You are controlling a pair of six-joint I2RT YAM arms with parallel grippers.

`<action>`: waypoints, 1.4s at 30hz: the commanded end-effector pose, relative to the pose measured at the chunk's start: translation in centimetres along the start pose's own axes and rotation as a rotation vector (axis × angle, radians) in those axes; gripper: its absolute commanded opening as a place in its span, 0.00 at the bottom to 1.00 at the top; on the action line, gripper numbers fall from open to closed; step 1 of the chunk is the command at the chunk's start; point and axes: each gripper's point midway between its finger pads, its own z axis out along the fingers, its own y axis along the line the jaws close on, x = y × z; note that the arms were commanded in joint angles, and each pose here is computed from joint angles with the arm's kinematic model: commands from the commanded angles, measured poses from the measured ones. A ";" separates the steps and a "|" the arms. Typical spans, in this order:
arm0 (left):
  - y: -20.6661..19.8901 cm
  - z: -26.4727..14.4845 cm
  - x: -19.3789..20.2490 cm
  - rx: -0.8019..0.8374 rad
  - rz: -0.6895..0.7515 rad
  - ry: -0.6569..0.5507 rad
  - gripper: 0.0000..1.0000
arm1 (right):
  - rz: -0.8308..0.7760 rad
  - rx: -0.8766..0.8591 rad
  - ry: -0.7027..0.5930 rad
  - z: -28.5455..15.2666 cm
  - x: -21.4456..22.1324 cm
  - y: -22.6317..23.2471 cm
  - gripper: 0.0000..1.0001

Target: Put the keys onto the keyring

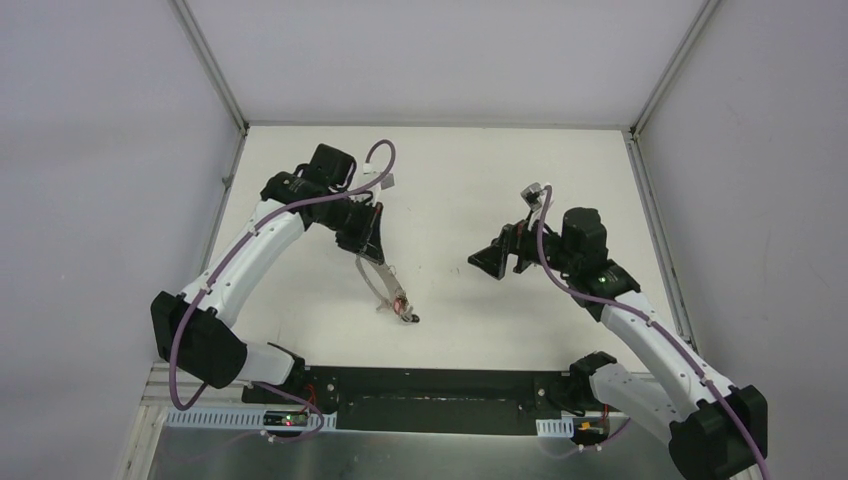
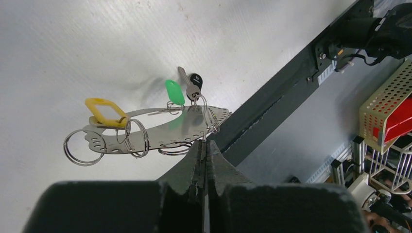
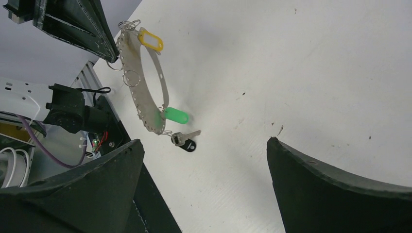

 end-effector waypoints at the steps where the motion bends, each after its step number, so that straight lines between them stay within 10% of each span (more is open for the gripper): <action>1: -0.8 -2.0 0.7 -0.020 0.066 0.008 0.00 | -0.069 0.016 -0.085 -0.3 -1.1 -0.3 1.00; 19: -0.7 8.4 1.4 -0.065 0.010 0.366 0.00 | -0.015 0.011 -0.132 -0.5 1.2 -1.0 1.00; 34: -1.2 20.4 2.1 -0.088 0.018 0.392 0.00 | 0.094 0.036 -0.141 0.2 3.3 -2.4 0.99; 42: -0.7 20.2 2.6 -0.170 0.044 0.375 0.27 | 0.121 0.042 -0.127 0.4 3.8 -2.6 0.99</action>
